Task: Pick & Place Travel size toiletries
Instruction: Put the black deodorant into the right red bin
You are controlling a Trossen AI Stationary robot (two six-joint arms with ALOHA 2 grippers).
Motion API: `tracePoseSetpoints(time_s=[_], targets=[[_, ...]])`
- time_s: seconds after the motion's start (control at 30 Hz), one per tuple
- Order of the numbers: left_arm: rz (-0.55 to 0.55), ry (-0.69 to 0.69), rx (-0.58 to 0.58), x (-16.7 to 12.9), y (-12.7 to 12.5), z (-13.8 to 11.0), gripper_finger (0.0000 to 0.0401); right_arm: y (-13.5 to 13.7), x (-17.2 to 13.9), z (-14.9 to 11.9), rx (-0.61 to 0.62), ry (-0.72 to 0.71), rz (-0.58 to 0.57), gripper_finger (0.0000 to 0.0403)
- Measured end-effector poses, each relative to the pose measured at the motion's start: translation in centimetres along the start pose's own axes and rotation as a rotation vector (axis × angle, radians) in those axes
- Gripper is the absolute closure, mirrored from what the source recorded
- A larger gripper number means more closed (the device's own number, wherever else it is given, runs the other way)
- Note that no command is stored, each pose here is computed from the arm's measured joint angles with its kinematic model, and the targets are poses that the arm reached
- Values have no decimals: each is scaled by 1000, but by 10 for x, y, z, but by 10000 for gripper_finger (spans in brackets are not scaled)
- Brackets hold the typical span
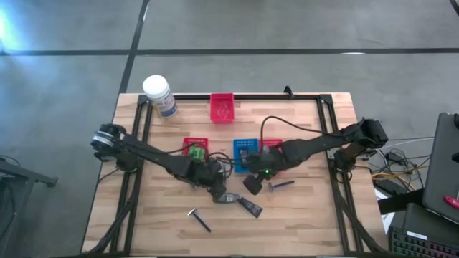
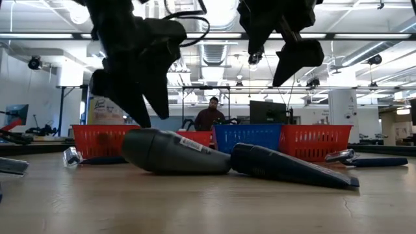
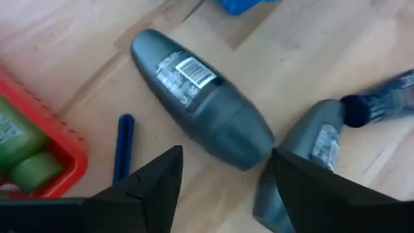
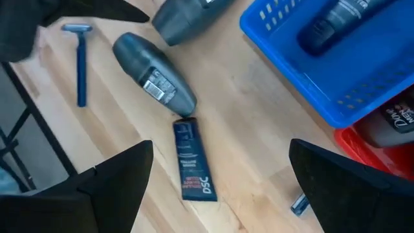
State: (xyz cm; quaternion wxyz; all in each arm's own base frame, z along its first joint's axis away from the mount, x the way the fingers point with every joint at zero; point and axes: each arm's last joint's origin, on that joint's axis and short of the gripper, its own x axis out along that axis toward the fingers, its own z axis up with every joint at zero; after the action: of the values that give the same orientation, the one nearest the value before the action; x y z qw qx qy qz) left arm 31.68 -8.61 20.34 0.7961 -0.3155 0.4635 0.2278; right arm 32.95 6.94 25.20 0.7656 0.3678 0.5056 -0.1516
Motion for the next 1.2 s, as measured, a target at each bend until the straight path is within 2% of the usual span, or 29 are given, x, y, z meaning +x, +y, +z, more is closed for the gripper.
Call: tracePoseSetpoints(time_s=[0.2, 0.33, 0.47, 0.7, 0.9, 1.2], targets=[[23, 5, -97, 9, -21, 13, 137, 2, -3, -3, -17, -38, -23, 45], [106, 44, -155, 24, -26, 14, 135, 3, -5, -8, -33, -35, -33, 44], [183, 76, -152, 35, -23, 14, 134, 6, -6, -15, -60, -47, -41, 46], [211, 75, -188, 50, -19, 23, 135, 8, -7, -27, -87, -25, -78, 57], [199, 58, -208, 47, -18, 33, 136, 11, -7, -38, -112, 0, -92, 62], [221, 30, -215, 49, -10, 44, 133, 13, -9, -42, -122, 2, -85, 41]])
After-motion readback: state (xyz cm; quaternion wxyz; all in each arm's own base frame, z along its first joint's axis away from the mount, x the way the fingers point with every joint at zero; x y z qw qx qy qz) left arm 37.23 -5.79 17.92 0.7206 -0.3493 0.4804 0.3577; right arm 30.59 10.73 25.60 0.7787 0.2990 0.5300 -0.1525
